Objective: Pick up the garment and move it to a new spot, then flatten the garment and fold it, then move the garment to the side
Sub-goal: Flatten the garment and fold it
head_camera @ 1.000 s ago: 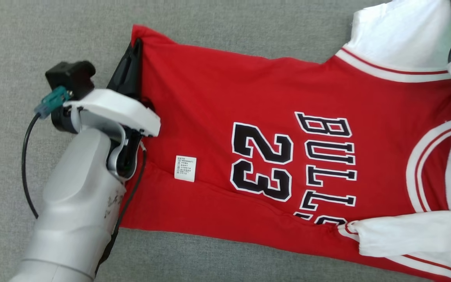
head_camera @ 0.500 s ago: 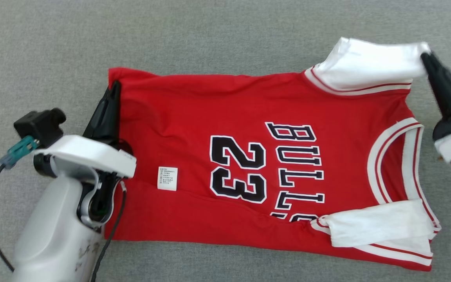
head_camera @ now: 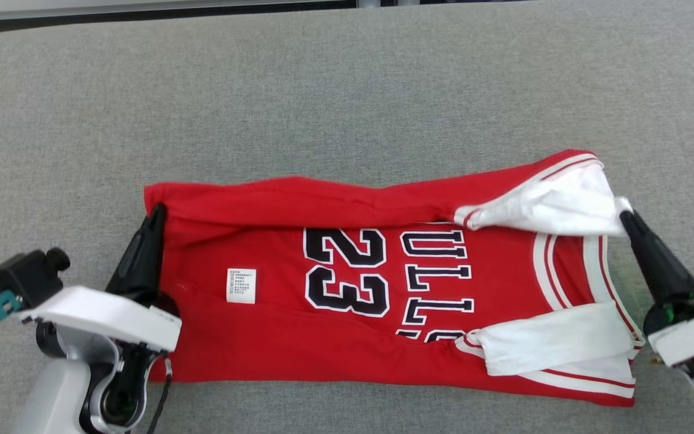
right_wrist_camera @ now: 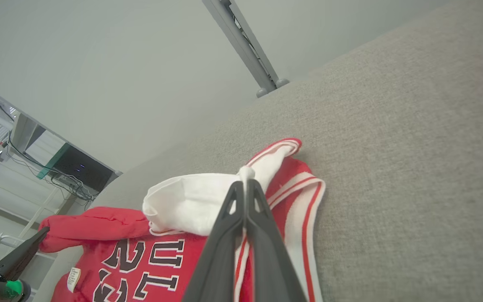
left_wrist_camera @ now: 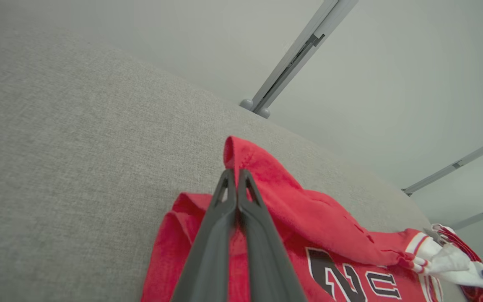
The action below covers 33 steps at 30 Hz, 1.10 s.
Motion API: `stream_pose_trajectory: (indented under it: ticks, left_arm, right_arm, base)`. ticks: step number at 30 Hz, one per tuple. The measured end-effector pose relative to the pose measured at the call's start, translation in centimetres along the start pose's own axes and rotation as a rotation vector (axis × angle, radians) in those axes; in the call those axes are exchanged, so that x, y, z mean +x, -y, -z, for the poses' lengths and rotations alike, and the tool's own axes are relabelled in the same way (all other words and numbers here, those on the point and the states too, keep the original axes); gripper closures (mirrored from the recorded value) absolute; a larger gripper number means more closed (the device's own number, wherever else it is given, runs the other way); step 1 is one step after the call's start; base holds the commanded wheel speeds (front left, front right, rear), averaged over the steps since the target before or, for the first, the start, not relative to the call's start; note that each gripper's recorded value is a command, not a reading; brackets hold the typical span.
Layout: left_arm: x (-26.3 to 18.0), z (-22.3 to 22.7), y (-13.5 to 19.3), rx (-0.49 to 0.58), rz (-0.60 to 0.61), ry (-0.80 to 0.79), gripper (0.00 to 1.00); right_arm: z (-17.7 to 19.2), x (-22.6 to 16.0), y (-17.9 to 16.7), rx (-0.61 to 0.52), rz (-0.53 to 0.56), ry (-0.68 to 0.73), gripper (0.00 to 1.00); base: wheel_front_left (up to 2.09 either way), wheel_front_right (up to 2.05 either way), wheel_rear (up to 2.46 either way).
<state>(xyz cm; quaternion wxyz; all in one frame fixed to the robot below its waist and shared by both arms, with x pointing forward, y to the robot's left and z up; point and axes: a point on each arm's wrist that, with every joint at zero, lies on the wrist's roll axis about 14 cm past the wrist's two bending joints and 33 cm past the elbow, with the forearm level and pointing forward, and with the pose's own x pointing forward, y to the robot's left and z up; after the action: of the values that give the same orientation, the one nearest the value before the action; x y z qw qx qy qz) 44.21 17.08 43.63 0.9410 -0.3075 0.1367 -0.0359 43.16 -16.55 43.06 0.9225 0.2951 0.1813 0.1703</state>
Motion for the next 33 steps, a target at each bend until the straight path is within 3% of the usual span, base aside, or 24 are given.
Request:
stream_pose_trajectory:
  ticks: [14, 15, 16, 17, 18, 19, 22, 26, 33]
  left_arm:
    - [-3.8, 2.1, -0.8, -0.072, -0.035, -0.05, 1.0]
    - [-4.0, 2.6, -0.8, -0.081, -0.038, -0.063, 0.89]
    - [-4.1, 3.2, -0.8, -0.088, -0.037, -0.079, 0.62]
    - [-4.3, 3.7, -0.9, -0.097, -0.046, -0.089, 0.39]
    - [-4.5, 4.0, -1.2, -0.093, -0.056, -0.094, 0.0]
    - [-4.6, 4.2, -1.4, -0.08, -0.062, -0.091, 0.0]
    - [-5.0, 4.1, -2.0, -0.04, -0.087, -0.065, 0.0]
    - [-5.8, 3.1, -3.3, 0.156, -0.15, 0.013, 0.0]
    - [-5.6, -0.8, -1.0, 0.347, -0.154, 0.196, 0.0]
  right_arm:
    - [3.8, -4.9, 0.7, 0.1, 0.098, -0.017, 1.0]
    - [4.4, -5.1, 0.7, 0.1, 0.101, -0.03, 1.0]
    - [4.8, -5.3, 0.6, 0.11, 0.103, -0.037, 1.0]
    - [5.3, -5.4, 0.6, 0.115, 0.106, -0.047, 0.78]
    - [5.8, -5.6, 0.7, 0.109, 0.111, -0.06, 0.24]
    - [6.0, -5.8, 0.9, 0.101, 0.119, -0.066, 0.0]
    - [6.2, -6.1, 1.2, 0.075, 0.126, -0.069, 0.0]
    - [5.7, -6.4, 1.7, -0.016, 0.136, -0.053, 0.0]
    - [-0.4, -5.7, 1.1, -0.22, 0.135, 0.162, 0.0]
  base:
    - [0.0, 0.0, 0.0]
    - [0.0, 0.0, 0.0]
    - [0.0, 0.0, 0.0]
    - [0.0, 0.0, 0.0]
    - [0.0, 0.0, 0.0]
    - [0.0, 0.0, 0.0]
    - [0.0, 0.0, 0.0]
    - [0.0, 0.0, 0.0]
    - [0.0, 0.0, 0.0]
